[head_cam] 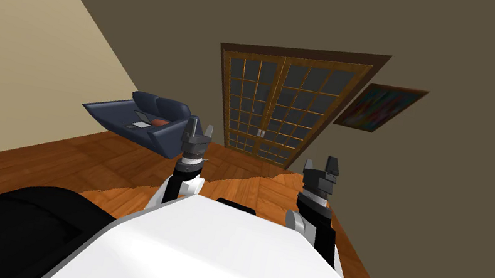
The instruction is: Pull the door open
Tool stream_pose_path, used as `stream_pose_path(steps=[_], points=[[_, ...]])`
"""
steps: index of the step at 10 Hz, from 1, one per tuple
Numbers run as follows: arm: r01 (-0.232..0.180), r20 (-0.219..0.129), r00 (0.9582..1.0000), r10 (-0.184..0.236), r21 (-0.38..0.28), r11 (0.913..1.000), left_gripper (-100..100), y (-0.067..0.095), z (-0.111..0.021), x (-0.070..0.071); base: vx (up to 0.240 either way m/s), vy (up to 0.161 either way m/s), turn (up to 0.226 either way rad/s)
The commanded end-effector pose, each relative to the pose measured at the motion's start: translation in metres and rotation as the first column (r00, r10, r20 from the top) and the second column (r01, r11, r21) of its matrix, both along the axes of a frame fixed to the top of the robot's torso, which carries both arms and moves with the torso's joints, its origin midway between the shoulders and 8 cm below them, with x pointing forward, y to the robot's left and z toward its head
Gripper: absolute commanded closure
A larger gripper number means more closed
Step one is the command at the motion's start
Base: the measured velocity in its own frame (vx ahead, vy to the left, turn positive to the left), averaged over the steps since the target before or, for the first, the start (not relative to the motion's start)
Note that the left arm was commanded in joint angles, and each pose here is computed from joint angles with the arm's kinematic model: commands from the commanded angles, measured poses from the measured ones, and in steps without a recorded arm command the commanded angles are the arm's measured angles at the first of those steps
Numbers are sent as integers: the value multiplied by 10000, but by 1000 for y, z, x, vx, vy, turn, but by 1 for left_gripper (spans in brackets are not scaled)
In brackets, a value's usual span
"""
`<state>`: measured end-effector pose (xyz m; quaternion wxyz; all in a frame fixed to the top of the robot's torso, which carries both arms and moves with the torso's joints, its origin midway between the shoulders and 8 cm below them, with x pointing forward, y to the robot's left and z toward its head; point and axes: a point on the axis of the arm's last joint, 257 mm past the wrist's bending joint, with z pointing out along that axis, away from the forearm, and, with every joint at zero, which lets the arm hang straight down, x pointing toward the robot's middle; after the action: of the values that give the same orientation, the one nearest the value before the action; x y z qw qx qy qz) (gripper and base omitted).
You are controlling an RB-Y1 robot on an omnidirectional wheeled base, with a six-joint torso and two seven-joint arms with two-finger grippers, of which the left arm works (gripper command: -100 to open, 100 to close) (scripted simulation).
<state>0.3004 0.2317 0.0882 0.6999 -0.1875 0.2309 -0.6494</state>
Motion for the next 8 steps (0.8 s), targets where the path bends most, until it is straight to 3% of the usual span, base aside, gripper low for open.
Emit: stream_pose_path(steps=[1,6,8], points=[[-168,-173,9997,172,218,9996,-100,0,-9,7,65,54,-38],[-736,-713,9942,806,963,9926,-100,0,-39,28,122,-62,7],[-1050,-995,9878,1197,1418,9843,-100,1,-57,40,120,-45,-1]])
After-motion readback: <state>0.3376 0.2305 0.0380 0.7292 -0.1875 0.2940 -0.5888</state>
